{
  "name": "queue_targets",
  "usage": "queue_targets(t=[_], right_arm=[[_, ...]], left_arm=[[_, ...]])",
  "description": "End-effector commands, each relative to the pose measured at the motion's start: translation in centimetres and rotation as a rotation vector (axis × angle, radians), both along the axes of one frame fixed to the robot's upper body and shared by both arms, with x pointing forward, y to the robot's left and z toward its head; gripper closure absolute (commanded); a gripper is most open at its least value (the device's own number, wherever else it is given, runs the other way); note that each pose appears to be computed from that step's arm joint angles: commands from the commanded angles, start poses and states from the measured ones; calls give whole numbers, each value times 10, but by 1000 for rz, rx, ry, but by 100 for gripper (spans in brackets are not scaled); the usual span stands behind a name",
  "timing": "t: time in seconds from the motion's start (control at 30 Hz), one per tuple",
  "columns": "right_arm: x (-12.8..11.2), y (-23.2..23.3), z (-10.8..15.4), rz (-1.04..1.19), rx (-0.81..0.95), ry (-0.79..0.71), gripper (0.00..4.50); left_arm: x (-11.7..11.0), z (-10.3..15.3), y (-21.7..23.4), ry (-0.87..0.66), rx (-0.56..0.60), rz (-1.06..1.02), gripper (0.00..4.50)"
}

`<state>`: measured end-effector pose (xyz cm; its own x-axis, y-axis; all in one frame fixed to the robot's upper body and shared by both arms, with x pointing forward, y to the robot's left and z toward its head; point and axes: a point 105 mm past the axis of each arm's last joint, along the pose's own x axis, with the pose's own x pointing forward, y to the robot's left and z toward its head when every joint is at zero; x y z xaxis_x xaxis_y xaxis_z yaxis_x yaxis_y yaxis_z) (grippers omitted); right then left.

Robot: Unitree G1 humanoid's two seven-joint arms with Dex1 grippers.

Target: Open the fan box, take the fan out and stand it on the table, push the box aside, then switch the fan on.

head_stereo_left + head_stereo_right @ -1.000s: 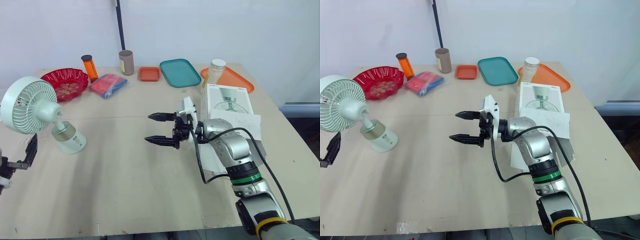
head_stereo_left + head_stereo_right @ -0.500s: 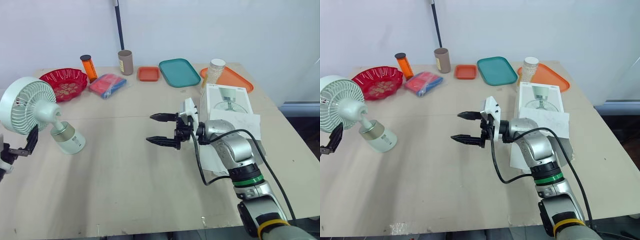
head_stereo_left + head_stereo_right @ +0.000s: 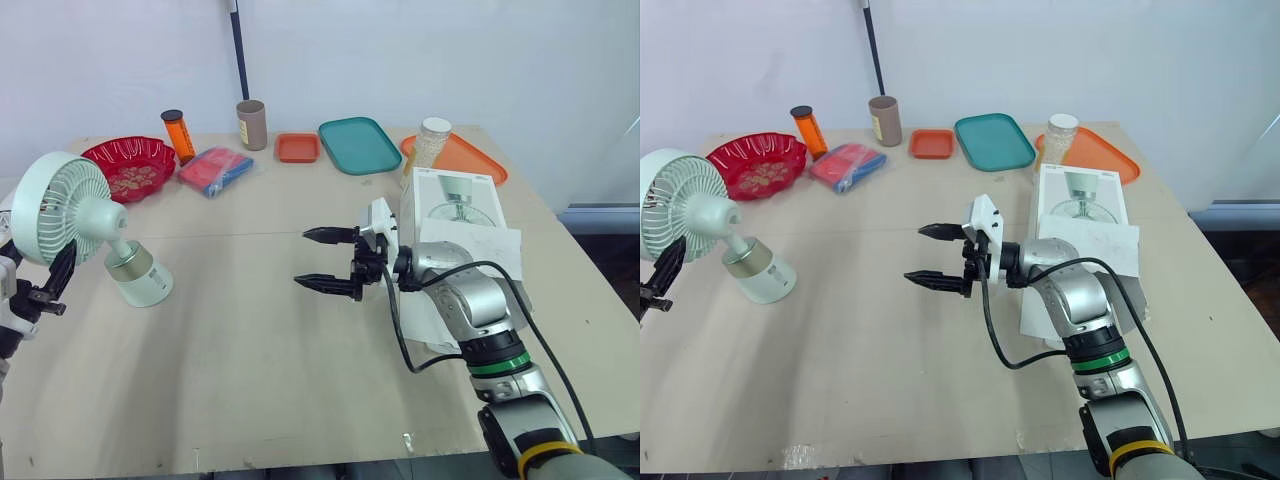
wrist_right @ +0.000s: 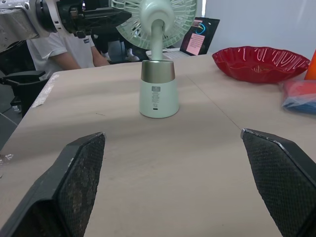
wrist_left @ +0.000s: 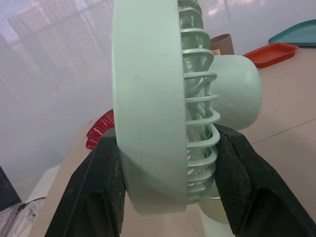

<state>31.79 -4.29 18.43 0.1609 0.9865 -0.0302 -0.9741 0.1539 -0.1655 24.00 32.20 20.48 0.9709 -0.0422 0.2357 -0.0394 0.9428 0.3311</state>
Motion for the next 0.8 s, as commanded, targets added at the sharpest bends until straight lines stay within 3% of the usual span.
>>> queue_targets(t=[0.03, 0.2, 0.33, 0.6, 0.8], right_arm=[[-4, 0, 12, 5, 18, -54, 0], [-4, 1, 12, 1, 18, -57, 0], [-5, 2, 11, 1, 21, -57, 0], [1, 6, 14, -40, -7, -69, 0], [0, 20, 20, -42, -19, -83, 0]], left_arm=[[-1, -1, -8, 9, -84, -45, 253], [2, -8, -19, 39, -222, -101, 253], [3, -3, -20, 17, -240, -104, 253], [6, 37, -51, -85, -227, -200, 253], [14, 43, -84, -81, -229, -280, 253]])
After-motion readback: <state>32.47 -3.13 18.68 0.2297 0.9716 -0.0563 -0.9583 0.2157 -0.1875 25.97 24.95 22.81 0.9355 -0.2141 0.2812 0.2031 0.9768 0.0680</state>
